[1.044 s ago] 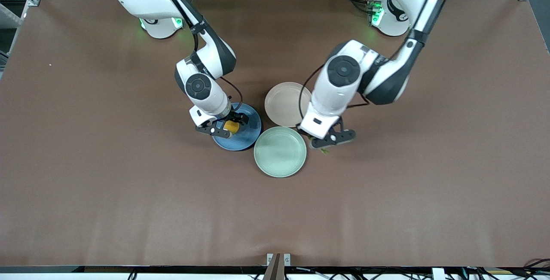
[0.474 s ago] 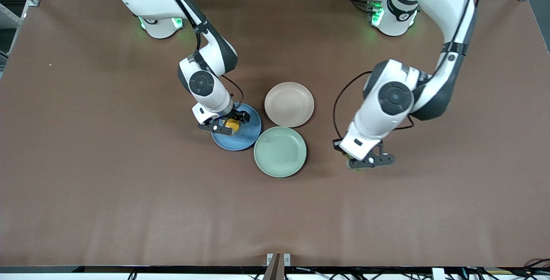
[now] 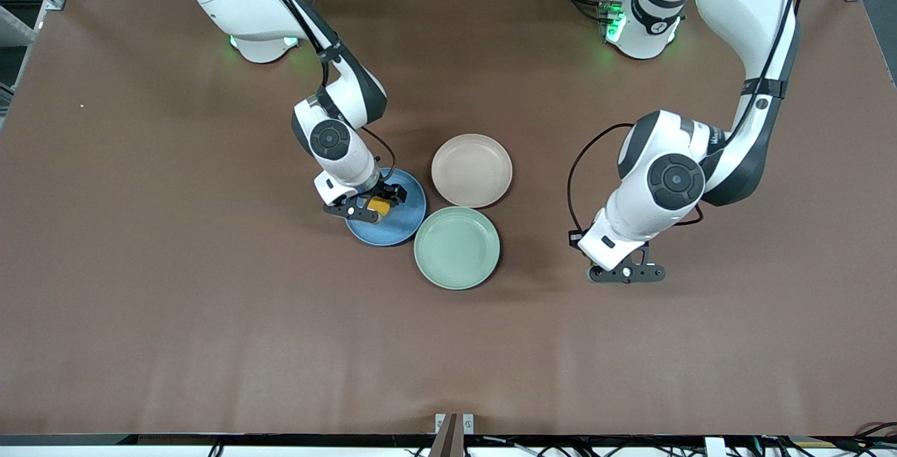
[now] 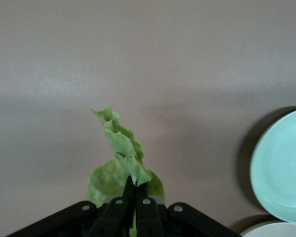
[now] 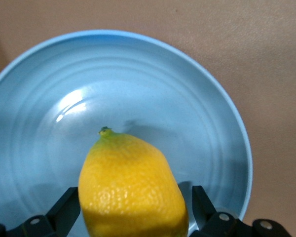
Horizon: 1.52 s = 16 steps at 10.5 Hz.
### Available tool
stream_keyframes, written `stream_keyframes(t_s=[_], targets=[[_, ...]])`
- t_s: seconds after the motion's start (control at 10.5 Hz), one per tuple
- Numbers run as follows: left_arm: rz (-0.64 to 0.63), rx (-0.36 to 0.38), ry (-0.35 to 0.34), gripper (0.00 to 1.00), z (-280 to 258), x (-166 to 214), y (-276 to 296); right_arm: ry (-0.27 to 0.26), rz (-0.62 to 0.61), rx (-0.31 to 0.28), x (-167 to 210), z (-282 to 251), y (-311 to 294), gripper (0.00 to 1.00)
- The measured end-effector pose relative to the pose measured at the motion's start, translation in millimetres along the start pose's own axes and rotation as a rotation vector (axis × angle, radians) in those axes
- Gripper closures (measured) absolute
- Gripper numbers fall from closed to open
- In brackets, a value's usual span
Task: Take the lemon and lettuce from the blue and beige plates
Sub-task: 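Carry the lettuce away and release it while the right gripper lifts the lemon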
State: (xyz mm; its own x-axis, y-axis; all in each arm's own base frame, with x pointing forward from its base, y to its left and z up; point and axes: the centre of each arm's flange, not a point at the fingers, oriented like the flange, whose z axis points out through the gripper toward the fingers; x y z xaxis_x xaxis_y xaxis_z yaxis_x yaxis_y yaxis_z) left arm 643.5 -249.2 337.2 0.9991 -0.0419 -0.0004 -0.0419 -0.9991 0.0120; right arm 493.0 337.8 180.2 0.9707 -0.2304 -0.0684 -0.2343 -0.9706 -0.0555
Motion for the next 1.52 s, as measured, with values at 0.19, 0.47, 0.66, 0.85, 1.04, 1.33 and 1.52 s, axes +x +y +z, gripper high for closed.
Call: stream_keyframes(t_s=[0.19, 0.47, 0.66, 0.85, 1.04, 1.33, 1.52], targets=[[0.050, 0.051, -0.022, 0.97, 25, 7, -25, 0.002, 0.000, 0.002, 0, 2, 0, 0.00], [0.095, 0.067, -0.070, 0.97, 58, 12, -49, 0.005, -0.001, 0.004, 0, 2, 0, 0.24], [0.122, 0.103, -0.082, 0.97, 73, 13, -58, 0.005, 0.001, 0.004, 0, 1, 0, 0.37], [0.136, 0.123, -0.093, 0.97, 85, 13, -60, 0.006, 0.006, 0.004, 3, -2, -2, 0.40], [0.142, 0.125, -0.093, 0.95, 95, 13, -60, -0.032, 0.011, -0.033, 13, -19, -9, 0.40], [0.166, 0.144, -0.071, 0.56, 90, 16, -55, -0.060, 0.041, -0.059, 46, -69, -15, 0.40], [0.148, 0.143, -0.051, 0.30, 77, 21, -65, -0.056, 0.039, -0.052, 73, -98, 5, 0.40]])
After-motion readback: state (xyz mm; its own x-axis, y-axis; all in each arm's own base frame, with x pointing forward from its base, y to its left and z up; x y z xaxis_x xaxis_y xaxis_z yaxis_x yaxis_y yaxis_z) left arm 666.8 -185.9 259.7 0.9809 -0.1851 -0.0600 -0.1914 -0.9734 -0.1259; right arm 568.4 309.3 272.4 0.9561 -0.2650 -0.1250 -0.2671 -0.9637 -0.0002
